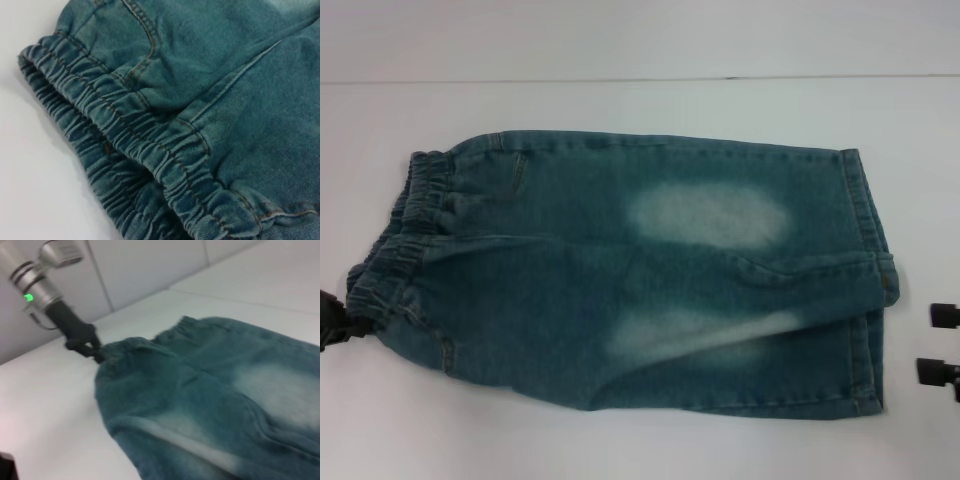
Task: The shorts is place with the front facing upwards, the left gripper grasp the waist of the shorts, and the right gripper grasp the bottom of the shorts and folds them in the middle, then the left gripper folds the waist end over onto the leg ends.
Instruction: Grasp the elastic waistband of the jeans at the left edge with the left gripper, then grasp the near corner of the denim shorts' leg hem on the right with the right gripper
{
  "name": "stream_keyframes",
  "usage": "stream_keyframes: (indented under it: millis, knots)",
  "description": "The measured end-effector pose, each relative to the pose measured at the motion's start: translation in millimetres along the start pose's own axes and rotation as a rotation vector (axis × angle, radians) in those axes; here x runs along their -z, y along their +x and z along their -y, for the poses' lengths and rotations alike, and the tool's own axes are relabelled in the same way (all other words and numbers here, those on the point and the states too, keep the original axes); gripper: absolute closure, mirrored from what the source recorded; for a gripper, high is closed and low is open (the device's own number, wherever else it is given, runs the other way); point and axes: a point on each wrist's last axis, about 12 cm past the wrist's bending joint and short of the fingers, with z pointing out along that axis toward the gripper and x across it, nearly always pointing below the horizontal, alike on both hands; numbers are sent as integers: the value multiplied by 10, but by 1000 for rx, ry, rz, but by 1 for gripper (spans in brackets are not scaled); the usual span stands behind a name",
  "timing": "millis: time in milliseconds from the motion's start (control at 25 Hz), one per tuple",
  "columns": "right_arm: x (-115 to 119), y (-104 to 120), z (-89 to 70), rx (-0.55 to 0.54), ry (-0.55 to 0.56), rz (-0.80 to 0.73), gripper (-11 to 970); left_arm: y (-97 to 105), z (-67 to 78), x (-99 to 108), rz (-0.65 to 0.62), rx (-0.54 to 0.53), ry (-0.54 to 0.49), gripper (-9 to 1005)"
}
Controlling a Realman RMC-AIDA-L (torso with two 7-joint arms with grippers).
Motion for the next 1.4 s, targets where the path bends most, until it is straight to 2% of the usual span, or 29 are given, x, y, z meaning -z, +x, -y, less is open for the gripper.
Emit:
stream_keyframes:
  millis: [160, 360, 520, 640, 920, 1000, 1400]
  knots:
    - [128, -86, 6, -105, 45, -59, 138, 4, 2, -15, -5, -1, 0, 893]
    - [258, -192, 52, -267, 93, -165, 22, -5, 14, -31, -15, -7, 5, 908]
    - [243, -224, 85, -330, 93, -218, 25, 1, 20, -46, -15, -6, 4, 914]
    - [140, -250, 119, -389, 76, -270, 27, 4, 28, -63, -14, -5, 2, 913]
    - [-71, -261, 160, -440, 19, -331, 31, 19, 56, -98, -18, -8, 10, 915]
    - [-169, -230, 222, -466, 20, -354, 32, 22, 61, -104, -18, -7, 11, 915]
    - [-430, -157, 277, -472, -39, -388, 38, 32, 72, -128, -19, -3, 9, 915]
